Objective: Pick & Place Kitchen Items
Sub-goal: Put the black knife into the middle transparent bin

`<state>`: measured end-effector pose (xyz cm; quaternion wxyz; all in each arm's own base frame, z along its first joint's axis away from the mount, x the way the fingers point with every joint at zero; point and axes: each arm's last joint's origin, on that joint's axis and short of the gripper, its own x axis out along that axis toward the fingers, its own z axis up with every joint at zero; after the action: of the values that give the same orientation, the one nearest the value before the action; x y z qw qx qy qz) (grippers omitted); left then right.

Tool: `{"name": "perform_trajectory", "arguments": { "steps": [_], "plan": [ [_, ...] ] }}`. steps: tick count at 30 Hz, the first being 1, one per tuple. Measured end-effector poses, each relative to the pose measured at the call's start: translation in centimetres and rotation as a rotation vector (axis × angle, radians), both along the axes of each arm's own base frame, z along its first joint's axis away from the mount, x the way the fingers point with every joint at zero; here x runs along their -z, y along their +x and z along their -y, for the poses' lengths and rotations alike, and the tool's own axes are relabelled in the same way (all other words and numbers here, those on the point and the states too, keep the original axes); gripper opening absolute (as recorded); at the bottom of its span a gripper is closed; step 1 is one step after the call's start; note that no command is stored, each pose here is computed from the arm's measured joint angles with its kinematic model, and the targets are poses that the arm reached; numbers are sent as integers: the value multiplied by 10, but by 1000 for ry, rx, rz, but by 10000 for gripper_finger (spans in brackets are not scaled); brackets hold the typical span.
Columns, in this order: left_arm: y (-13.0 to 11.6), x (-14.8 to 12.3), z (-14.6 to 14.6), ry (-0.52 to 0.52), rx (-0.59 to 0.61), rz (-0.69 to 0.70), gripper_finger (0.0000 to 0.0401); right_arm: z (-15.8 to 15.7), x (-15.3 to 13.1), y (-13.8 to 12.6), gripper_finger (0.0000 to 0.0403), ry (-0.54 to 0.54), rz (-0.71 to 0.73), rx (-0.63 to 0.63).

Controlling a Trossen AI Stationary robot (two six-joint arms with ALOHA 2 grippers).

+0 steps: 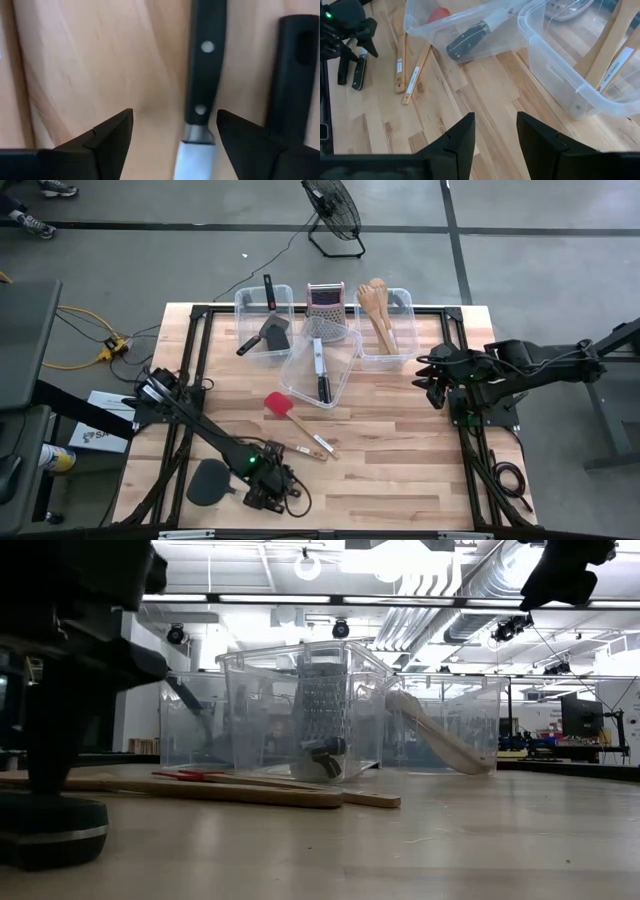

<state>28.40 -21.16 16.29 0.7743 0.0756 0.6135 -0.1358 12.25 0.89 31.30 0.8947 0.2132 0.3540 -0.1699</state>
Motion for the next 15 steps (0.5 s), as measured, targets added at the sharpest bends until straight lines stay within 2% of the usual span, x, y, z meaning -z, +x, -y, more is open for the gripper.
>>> {"name": "perform_trajectory", "arguments": {
  "steps": [9,15],
  "plan": [
    [1,7,0,29,-4,-14,274,0,0,0,137,0,-3,0],
    [0,8,0,37,37,-22,221,0,0,0,137,0,-4,1]
  ]
}}
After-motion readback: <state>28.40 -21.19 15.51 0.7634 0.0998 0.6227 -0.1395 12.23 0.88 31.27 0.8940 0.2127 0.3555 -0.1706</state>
